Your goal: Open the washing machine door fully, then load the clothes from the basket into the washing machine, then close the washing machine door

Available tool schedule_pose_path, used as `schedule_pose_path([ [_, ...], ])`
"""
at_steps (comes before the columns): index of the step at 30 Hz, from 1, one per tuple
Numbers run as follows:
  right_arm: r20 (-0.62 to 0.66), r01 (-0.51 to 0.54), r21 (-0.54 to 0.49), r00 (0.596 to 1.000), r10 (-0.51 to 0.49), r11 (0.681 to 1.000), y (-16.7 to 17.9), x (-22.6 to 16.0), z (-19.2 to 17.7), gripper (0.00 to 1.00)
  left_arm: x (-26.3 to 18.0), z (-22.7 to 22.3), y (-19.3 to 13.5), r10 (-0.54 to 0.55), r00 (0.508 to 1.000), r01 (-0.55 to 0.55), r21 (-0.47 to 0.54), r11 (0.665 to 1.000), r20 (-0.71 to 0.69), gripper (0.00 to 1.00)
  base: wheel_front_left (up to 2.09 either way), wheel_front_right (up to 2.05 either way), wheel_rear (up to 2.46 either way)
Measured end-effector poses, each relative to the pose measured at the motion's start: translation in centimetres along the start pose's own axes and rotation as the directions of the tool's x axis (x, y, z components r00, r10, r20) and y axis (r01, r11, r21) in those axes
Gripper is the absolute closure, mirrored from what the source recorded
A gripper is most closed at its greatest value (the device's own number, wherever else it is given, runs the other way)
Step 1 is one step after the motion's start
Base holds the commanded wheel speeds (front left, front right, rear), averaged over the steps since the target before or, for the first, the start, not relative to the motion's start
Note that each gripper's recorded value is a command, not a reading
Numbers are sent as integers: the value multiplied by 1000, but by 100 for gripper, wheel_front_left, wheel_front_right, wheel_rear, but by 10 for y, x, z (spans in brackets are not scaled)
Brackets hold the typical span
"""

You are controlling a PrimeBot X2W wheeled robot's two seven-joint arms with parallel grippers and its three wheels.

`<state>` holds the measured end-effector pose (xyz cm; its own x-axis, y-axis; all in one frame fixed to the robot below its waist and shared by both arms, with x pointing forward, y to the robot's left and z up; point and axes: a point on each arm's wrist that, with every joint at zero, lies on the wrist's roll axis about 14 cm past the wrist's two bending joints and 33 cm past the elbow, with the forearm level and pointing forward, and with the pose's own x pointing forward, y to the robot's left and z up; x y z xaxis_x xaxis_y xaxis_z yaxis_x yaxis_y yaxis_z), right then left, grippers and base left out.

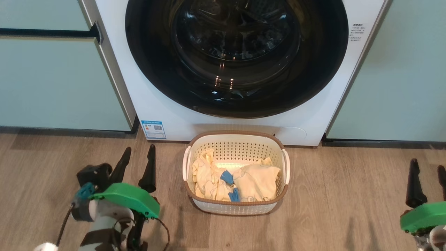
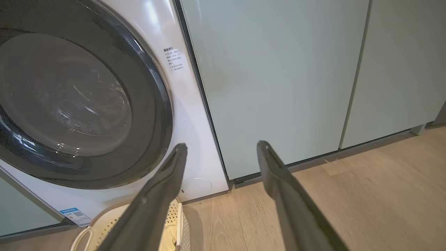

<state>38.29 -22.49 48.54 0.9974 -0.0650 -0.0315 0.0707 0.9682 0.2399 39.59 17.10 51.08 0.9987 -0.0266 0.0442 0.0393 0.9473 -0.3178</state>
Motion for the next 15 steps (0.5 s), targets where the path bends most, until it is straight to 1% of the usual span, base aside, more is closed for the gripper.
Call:
schedule_pose_path([
  [7,11,-12,-93,1000,13,996,1,3,3,0,2,3,-4,-22,1000,20,83,996,14,0,0,0,0],
  [15,31,-22,-183,999,28,983,3,5,9,0,5,8,-10,-51,998,44,169,985,37,0,0,0,0],
])
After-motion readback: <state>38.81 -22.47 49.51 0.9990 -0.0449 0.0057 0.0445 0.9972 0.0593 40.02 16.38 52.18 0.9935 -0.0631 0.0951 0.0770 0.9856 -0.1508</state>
